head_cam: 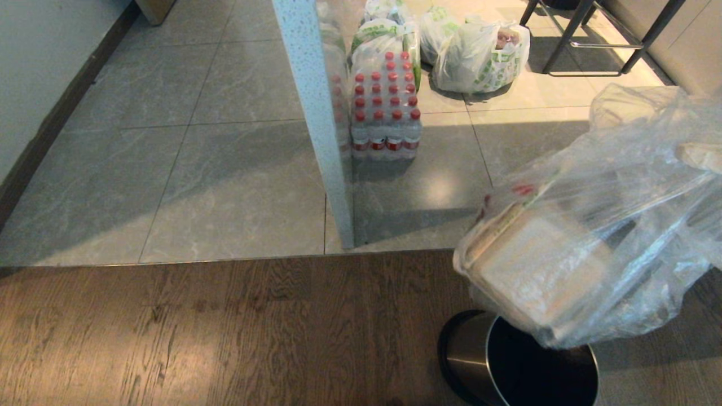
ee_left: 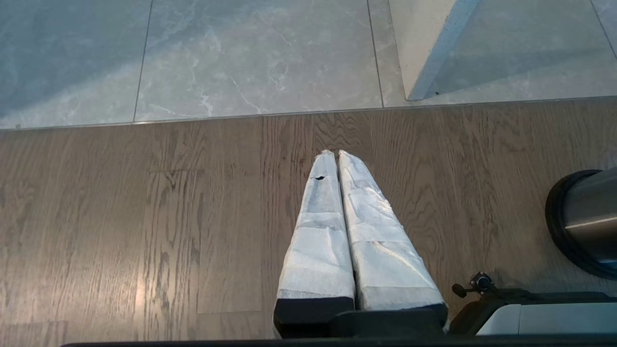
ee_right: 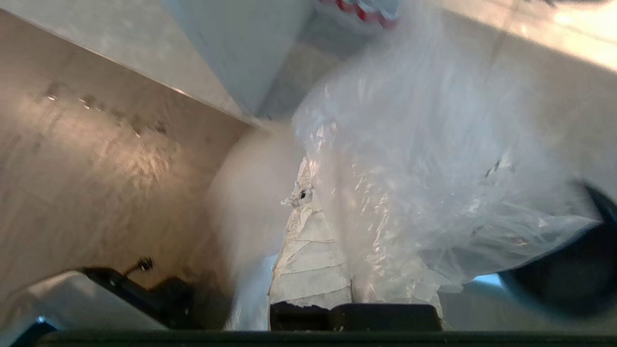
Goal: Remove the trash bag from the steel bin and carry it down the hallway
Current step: Put the trash bag at the door
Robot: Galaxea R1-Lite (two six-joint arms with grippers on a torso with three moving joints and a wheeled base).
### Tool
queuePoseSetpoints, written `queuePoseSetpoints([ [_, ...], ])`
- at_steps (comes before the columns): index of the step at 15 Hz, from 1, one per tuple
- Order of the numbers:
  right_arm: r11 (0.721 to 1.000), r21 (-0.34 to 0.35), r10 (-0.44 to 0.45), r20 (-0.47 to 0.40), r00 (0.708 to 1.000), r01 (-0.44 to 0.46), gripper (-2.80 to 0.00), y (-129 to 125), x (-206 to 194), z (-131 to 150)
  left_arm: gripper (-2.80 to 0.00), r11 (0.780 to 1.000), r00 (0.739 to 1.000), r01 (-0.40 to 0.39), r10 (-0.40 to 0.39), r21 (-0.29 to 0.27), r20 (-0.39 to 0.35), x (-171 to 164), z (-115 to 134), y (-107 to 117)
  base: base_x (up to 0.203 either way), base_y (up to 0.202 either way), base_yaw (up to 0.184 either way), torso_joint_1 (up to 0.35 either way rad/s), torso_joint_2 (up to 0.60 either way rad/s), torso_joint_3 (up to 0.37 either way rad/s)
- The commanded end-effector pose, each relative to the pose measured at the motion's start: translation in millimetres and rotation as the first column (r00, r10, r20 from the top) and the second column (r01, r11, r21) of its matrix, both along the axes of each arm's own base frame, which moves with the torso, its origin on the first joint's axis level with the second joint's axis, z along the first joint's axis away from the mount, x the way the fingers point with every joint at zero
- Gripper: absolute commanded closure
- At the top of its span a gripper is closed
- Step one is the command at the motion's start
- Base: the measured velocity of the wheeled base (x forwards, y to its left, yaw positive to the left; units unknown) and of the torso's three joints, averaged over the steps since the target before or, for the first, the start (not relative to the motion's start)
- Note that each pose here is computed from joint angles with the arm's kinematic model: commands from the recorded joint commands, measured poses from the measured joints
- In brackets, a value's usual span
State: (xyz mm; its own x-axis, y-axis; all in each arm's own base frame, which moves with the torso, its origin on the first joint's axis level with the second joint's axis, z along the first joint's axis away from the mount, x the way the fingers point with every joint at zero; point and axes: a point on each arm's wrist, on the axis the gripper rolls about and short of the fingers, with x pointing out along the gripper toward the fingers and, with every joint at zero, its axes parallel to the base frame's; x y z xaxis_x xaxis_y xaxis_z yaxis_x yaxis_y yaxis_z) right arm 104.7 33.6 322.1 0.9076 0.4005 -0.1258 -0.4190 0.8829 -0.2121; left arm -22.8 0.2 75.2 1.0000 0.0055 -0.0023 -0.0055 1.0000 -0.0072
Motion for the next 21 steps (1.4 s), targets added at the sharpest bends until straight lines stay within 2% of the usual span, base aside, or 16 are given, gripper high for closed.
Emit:
queuePoseSetpoints([
  [1,1.0,0.004,-0.027,0.022,0.999,0.027,0.0,-10.0,-26.5,-13.3,0.0,1.0,1.0,-0.001,0.001,0.0,-0.002,0.1,-0.4,0.0,0.0,0.0,0.0,0.0,0.0,0.0],
  [6,0.985,-0.036,-0.172,-0.075,0.982,0.17,0.0,-25.5,-66.1,-93.6,0.0,1.0,1.0,-0.001,0.001,0.0,-0.001,0.0,-0.5,0.0,0.0,0.0,0.0,0.0,0.0,0.0],
  [8,0.972,-0.043,-0.234,-0.084,0.969,0.231,0.0,-29.8,-83.7,-126.1,0.0,1.0,1.0,-0.001,0.001,0.0,-0.001,0.0,-0.5,0.0,0.0,0.0,0.0,0.0,0.0,0.0],
  [11,0.964,-0.011,-0.267,-0.051,0.962,0.267,0.0,-32.6,-108.1,-162.5,0.0,1.0,1.0,-0.001,0.001,0.0,-0.002,0.1,-0.4,0.0,0.0,0.0,0.0,0.0,0.0,0.0],
  [13,0.958,0.001,-0.285,-0.064,0.956,0.285,0.0,-33.0,-109.7,-191.8,0.0,1.0,1.0,-0.001,0.001,0.0,-0.002,0.1,-0.5,0.0,0.0,0.0,0.0,0.0,0.0,0.0],
  [15,0.953,0.035,-0.299,-0.046,0.953,0.3,0.0,-33.1,-107.5,-201.3,0.0,1.0,1.0,-0.001,0.001,0.0,-0.002,0.1,-0.4,0.0,0.0,0.0,0.0,0.0,0.0,0.0],
  [18,0.95,0.038,-0.304,-0.09,0.948,0.308,0.0,-32.8,-104.1,-224.2,0.0,1.0,1.0,-0.001,0.001,0.0,-0.002,0.1,-0.4,0.0,0.0,0.0,0.0,0.0,0.0,0.0],
  [21,0.941,0.083,-0.325,-0.054,0.944,0.329,0.0,-32.7,-103.4,-230.0,0.0,1.0,1.0,-0.001,0.001,0.0,-0.002,0.1,-0.4,0.0,0.0,0.0,0.0,0.0,0.0,0.0],
])
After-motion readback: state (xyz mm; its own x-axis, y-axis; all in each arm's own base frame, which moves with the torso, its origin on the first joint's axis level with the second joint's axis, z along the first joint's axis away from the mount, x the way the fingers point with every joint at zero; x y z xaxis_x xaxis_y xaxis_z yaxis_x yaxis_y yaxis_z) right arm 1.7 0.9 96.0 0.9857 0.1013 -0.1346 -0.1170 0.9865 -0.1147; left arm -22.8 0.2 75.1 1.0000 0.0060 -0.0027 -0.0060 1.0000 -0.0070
